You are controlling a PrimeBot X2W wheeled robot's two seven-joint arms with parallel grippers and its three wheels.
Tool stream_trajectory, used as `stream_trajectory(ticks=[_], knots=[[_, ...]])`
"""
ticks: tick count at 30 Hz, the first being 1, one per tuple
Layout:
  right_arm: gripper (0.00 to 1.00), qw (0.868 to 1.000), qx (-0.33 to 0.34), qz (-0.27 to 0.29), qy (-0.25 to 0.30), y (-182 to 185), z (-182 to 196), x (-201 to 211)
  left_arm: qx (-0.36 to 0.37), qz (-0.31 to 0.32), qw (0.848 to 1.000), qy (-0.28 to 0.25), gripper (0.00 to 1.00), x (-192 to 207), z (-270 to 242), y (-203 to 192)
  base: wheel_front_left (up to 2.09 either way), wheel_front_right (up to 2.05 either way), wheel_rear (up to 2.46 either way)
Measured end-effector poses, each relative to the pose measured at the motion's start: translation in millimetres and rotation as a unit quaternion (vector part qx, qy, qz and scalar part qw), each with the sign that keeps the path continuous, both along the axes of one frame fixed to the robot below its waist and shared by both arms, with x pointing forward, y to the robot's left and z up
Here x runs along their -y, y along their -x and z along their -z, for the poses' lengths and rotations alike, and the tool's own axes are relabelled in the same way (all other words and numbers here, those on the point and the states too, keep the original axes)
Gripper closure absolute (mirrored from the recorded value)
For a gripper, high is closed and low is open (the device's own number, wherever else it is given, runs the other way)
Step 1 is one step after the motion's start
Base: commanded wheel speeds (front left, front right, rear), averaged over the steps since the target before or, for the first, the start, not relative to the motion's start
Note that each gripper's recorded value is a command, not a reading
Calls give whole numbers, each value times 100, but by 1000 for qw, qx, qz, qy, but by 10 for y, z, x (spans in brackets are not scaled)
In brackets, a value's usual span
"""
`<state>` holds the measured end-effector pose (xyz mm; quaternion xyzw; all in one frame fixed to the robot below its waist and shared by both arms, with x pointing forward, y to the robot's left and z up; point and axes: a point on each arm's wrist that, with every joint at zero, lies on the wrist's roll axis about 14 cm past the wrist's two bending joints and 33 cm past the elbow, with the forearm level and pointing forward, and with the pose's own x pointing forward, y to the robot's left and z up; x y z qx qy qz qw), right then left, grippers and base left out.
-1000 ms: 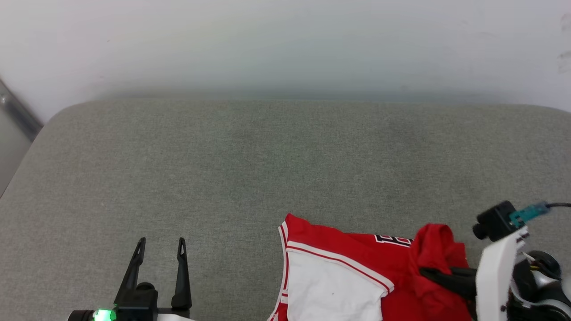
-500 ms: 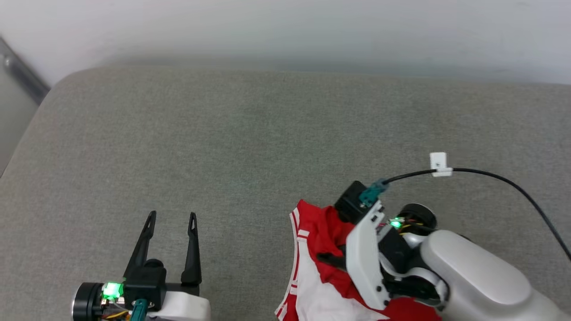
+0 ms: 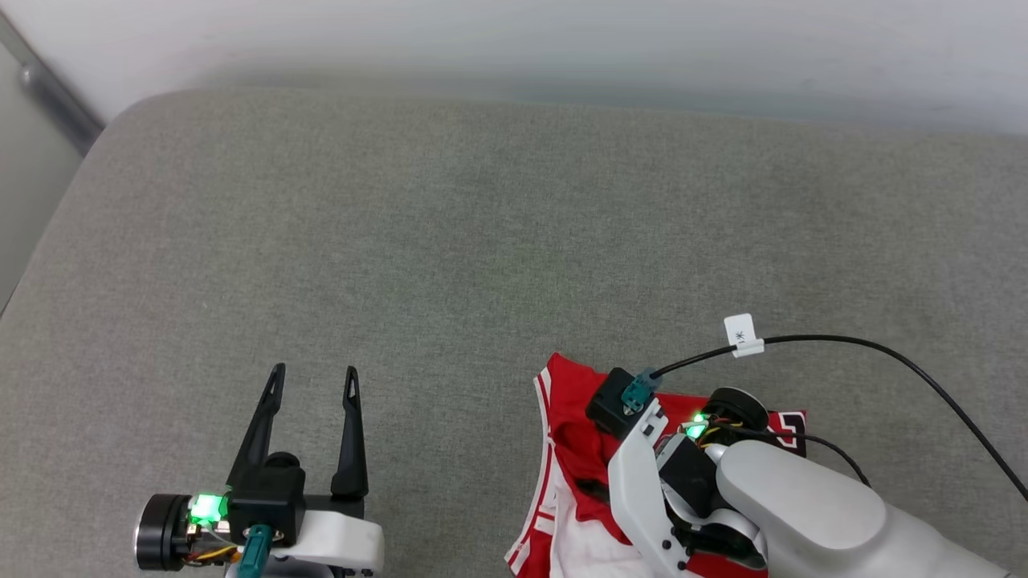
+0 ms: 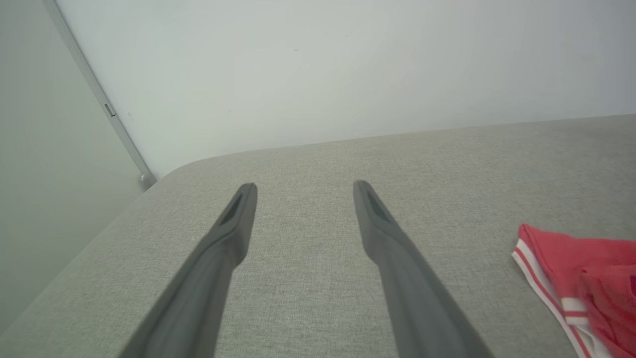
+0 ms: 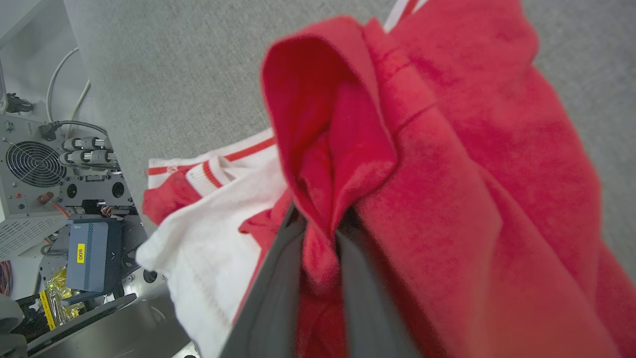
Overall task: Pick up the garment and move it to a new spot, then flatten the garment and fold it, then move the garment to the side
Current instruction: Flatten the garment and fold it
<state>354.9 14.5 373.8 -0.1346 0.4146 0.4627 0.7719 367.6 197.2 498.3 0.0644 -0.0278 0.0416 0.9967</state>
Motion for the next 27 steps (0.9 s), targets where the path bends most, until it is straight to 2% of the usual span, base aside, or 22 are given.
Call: stream_trajectory(ticks=[5, 6, 9, 12, 14, 20, 24, 27], knots=[[0, 996, 60, 21, -61, -131, -299, -25, 5, 6, 1000, 2, 0, 41, -32, 73, 0, 0, 0], [0, 991, 99, 36, -88, -252, -508, 40, 7, 8, 1000, 2, 0, 55, -49, 123, 0, 0, 0], [0, 975, 170, 65, -124, -444, -850, 217, 12, 14, 1000, 4, 0, 93, -79, 200, 0, 0, 0], [0, 951, 240, 114, -158, -631, -1179, 516, 18, 19, 1000, 5, 0, 130, -114, 253, 0, 0, 0], [0, 929, 289, 150, -176, -733, -1377, 765, 22, 23, 999, 5, 0, 161, -140, 261, 0, 0, 0], [0, 849, 412, 264, -200, -831, -1756, 1610, 33, 37, 999, 8, 0, 244, -208, 259, 0, 0, 0], [0, 802, 444, 340, -209, -709, -1829, 2001, 41, 45, 998, 9, 0, 294, -252, 245, 0, 0, 0], [0, 766, 484, 367, -210, -552, -1979, 2177, 40, 50, 998, 10, 0, 324, -252, 247, 0, 0, 0]])
